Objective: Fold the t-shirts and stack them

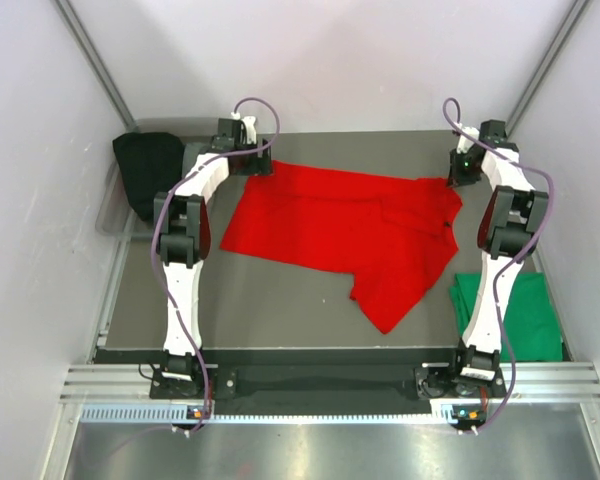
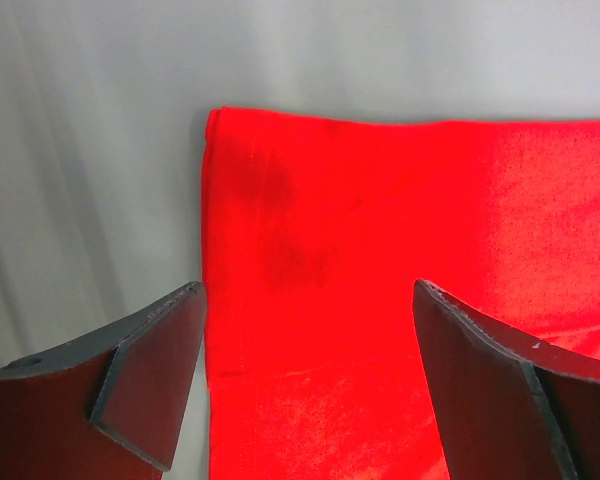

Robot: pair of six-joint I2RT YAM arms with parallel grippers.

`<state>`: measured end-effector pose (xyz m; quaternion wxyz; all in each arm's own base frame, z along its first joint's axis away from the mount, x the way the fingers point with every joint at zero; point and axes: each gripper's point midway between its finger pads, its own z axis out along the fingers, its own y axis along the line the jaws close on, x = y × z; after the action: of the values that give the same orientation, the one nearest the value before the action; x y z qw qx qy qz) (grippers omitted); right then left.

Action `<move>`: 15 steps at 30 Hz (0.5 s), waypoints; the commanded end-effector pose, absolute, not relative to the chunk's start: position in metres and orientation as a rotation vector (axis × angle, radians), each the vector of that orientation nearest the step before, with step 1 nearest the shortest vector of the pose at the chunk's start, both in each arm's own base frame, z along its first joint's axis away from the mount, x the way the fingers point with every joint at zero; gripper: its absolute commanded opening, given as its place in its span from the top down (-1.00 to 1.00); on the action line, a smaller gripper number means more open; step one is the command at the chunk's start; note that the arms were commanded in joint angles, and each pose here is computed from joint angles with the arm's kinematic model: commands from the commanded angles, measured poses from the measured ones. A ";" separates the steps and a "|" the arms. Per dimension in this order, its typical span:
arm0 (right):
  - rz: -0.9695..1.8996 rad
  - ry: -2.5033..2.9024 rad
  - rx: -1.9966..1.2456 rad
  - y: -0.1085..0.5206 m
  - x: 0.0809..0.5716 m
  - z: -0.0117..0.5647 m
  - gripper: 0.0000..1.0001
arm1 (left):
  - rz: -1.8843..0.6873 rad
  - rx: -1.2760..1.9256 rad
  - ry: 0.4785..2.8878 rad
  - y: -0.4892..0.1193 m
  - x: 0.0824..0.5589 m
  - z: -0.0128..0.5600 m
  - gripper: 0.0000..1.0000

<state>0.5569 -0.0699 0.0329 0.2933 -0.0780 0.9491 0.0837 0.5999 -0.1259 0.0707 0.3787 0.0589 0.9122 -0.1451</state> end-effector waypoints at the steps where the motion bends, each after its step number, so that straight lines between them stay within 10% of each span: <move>1: 0.298 2.566 -0.199 -0.067 0.552 0.029 0.92 | -0.389 0.159 2.246 -0.129 0.605 0.106 -0.75; 15: 0.053 2.359 -0.061 -0.104 0.613 0.075 1.00 | -0.293 0.128 2.214 -0.115 0.608 0.123 -0.77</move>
<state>0.5769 -0.0821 0.0413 0.3114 -0.0433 0.9473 0.0613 0.5984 -0.1193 0.0639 0.3756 0.0514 0.9165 -0.1280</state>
